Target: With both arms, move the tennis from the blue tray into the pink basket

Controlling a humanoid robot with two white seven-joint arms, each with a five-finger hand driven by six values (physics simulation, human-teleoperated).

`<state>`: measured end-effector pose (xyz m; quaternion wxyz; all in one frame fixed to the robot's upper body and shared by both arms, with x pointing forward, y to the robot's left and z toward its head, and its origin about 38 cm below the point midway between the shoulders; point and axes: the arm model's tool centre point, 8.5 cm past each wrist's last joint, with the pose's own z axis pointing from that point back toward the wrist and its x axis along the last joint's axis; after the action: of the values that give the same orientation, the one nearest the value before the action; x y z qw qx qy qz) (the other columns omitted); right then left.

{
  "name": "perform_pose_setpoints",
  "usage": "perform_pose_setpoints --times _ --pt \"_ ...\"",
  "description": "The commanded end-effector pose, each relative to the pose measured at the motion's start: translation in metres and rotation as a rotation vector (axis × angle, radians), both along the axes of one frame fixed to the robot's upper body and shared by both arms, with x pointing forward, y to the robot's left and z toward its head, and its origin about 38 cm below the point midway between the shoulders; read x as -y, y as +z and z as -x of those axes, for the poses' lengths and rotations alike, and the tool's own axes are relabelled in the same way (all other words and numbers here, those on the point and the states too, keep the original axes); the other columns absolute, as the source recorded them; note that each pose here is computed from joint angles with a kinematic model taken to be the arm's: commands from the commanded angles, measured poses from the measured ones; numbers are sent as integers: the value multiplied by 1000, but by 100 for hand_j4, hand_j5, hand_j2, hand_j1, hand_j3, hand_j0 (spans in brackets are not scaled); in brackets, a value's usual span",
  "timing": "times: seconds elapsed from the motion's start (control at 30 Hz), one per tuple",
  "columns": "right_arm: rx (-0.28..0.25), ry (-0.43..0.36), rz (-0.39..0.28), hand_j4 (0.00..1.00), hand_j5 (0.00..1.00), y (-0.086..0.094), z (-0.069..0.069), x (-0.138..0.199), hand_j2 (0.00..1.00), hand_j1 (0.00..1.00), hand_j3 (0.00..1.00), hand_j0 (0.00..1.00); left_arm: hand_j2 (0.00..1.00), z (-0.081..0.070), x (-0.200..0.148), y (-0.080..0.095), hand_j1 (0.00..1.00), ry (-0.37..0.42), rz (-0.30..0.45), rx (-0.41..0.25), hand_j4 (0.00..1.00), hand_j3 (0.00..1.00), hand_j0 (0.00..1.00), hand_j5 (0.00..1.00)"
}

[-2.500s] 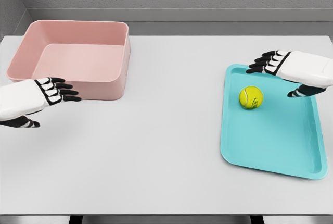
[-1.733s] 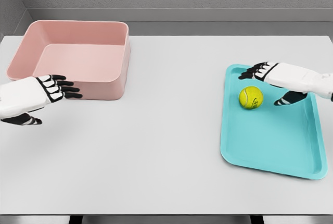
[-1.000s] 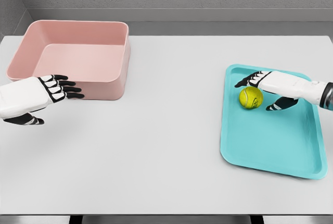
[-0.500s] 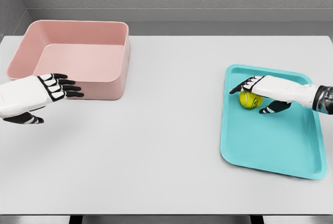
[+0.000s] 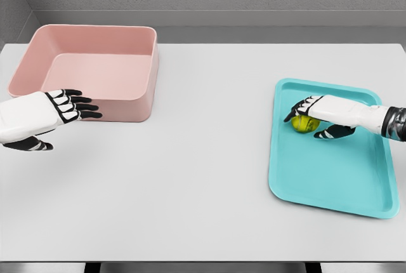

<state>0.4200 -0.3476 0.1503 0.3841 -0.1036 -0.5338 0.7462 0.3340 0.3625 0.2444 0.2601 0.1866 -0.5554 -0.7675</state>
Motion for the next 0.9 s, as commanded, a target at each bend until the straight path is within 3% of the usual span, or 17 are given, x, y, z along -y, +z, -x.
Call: perform_pose_setpoints --times 0.0,0.23,0.57,0.87 --pt "-1 -3 -4 71 71 1 0 1 71 71 71 71 100 0 0 2 100 1 4 0 100 100 100 100" --pt "7 -12 -6 61 61 4 -2 3 61 61 61 61 100 0 0 2 100 0 5 0 100 100 100 100" --pt "41 -23 -23 58 58 19 -5 7 58 58 58 58 100 0 0 2 100 0 7 1 100 100 100 100" --pt "104 1 -18 56 56 48 -1 9 56 56 56 56 100 0 1 3 100 -2 7 3 100 100 100 100"
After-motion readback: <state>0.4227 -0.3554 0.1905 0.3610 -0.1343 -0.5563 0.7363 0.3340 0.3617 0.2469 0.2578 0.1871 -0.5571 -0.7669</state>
